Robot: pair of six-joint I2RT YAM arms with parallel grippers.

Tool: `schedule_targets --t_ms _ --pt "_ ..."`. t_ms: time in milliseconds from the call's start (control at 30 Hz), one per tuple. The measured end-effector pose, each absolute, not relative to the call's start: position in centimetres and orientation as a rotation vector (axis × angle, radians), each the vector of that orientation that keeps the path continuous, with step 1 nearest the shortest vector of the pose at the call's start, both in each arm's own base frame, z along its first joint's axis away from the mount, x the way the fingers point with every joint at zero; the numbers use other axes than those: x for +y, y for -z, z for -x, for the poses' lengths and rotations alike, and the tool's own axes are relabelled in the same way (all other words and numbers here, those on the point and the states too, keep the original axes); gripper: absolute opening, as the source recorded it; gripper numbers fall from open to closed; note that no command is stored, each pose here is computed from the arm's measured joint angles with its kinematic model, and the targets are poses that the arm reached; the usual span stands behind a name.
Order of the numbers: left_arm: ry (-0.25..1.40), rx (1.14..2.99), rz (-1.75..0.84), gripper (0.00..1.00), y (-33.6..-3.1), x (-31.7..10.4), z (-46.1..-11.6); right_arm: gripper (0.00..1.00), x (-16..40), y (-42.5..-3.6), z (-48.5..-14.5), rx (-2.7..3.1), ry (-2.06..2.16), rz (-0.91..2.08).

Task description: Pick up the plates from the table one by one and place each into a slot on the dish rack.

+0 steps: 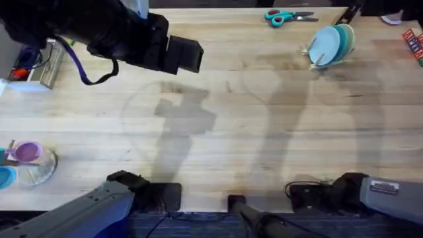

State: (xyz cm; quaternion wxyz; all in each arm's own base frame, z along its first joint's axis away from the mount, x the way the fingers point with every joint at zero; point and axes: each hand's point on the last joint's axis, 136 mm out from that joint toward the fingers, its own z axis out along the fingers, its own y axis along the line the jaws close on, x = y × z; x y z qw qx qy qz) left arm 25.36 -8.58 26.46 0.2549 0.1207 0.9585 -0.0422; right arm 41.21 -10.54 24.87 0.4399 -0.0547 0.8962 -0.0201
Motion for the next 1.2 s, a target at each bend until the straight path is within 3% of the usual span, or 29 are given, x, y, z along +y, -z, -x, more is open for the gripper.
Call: schedule_targets --t_ms 67,133,633,967,1200 --pt "0.115 2.603 -0.328 0.993 -26.5 -8.6 -25.4 0.980 -10.1 -25.6 -40.2 2.228 0.047 0.132" --pt "0.115 2.603 -0.328 0.993 -26.5 -8.6 -25.4 0.992 -9.7 -26.3 -39.0 2.234 0.044 0.130" --pt "0.115 2.603 -0.328 0.993 -26.5 -8.6 -25.4 0.995 -5.1 -31.2 -29.1 2.220 -0.003 0.139" --pt "0.114 2.603 -0.328 0.994 -26.4 -8.6 -25.4 0.996 -2.1 -30.8 -21.3 2.297 -0.046 0.125" --pt "0.115 2.603 -0.328 0.993 -26.5 -8.6 -25.4 0.996 -0.7 -30.1 -17.7 2.338 -0.069 0.117"
